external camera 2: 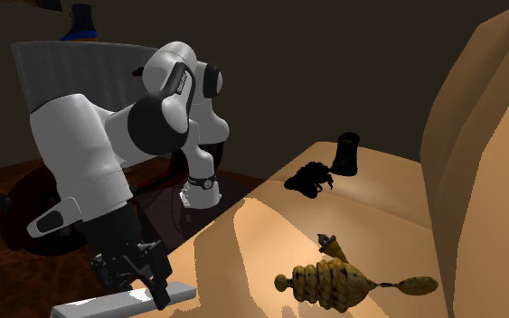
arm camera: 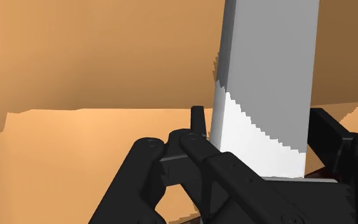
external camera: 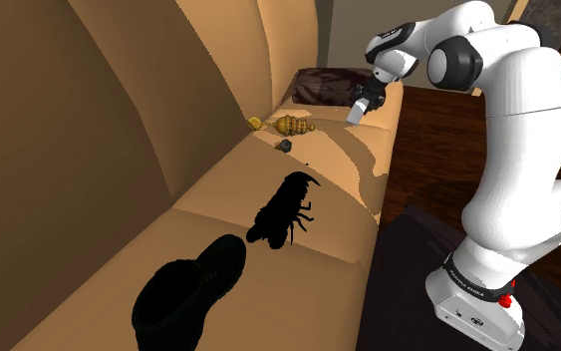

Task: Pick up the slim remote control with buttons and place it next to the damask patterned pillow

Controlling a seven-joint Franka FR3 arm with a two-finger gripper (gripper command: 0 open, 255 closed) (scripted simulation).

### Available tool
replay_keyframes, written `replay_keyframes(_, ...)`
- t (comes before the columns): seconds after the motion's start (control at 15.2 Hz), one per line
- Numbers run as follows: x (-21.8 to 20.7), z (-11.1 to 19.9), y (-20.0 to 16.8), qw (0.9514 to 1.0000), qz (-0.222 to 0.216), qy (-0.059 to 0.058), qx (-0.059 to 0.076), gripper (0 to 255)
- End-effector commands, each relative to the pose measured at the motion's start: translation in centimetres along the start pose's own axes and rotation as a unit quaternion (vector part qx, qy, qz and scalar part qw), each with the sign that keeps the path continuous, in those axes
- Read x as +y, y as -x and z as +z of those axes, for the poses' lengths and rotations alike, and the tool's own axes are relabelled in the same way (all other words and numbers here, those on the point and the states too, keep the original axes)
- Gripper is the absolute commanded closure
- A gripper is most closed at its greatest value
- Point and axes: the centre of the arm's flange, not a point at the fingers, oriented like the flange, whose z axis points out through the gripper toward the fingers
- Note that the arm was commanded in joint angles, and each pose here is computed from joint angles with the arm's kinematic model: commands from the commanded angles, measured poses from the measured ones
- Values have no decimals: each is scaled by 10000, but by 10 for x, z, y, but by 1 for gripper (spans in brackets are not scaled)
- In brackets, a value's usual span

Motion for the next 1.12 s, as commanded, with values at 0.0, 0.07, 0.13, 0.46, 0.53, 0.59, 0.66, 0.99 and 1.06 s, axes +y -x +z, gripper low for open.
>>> replay_keyframes(0.0,6,10,3,9999,21,48,-92,255)
replay_keyframes(0.07,6,10,3,9999,21,48,-92,255)
replay_keyframes(0.13,6,10,3,9999,21,48,-92,255)
replay_keyframes(0.46,5,10,6,9999,20,47,-91,0)
replay_keyframes(0.53,5,10,6,9999,20,47,-91,0)
replay_keyframes(0.59,6,10,3,9999,21,48,-92,0)
replay_keyframes(0.66,6,-3,3,9999,21,48,-92,0)
replay_keyframes(0.99,6,-40,3,9999,21,48,-92,0)
replay_keyframes(1.06,6,-40,3,9999,21,48,-92,0)
